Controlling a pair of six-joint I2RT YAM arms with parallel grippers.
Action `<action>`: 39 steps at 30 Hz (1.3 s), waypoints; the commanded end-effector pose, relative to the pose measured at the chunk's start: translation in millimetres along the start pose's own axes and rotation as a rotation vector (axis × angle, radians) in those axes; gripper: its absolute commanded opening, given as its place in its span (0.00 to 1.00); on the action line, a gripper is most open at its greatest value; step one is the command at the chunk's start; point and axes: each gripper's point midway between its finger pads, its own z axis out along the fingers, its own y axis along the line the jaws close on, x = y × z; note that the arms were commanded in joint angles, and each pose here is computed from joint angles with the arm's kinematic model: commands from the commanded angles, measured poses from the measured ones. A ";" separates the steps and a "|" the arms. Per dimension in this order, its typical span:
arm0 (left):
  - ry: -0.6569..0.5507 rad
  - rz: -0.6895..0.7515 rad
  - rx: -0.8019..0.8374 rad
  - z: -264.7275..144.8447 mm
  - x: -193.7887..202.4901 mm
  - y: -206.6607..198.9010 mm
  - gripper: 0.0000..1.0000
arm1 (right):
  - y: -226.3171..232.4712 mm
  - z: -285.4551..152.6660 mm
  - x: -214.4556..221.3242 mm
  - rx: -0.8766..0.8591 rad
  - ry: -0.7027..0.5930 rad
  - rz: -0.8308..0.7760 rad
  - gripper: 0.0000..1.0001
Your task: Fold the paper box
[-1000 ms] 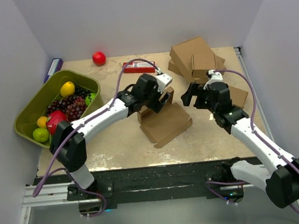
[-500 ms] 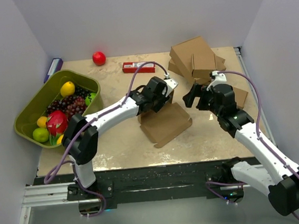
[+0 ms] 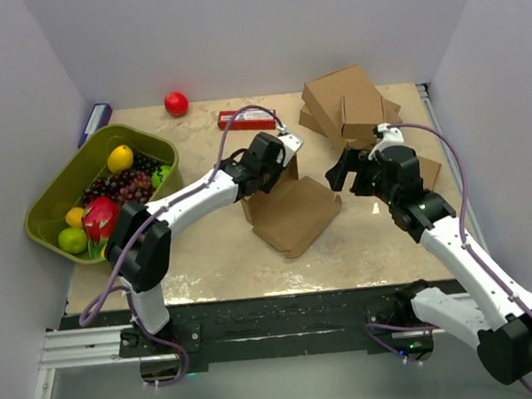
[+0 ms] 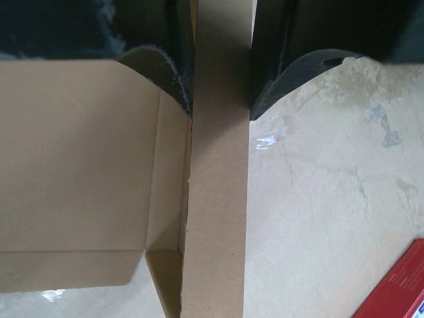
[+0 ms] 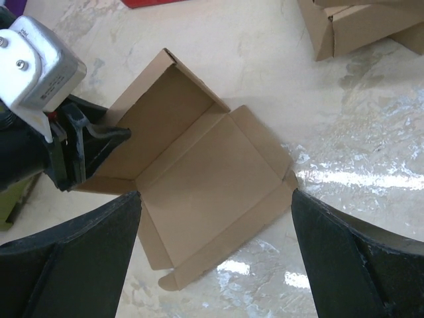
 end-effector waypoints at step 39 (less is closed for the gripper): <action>-0.208 -0.476 0.383 -19.7 -24.3 28.0 0.20 | -5.9 45.9 87.3 -0.030 0.238 0.246 0.54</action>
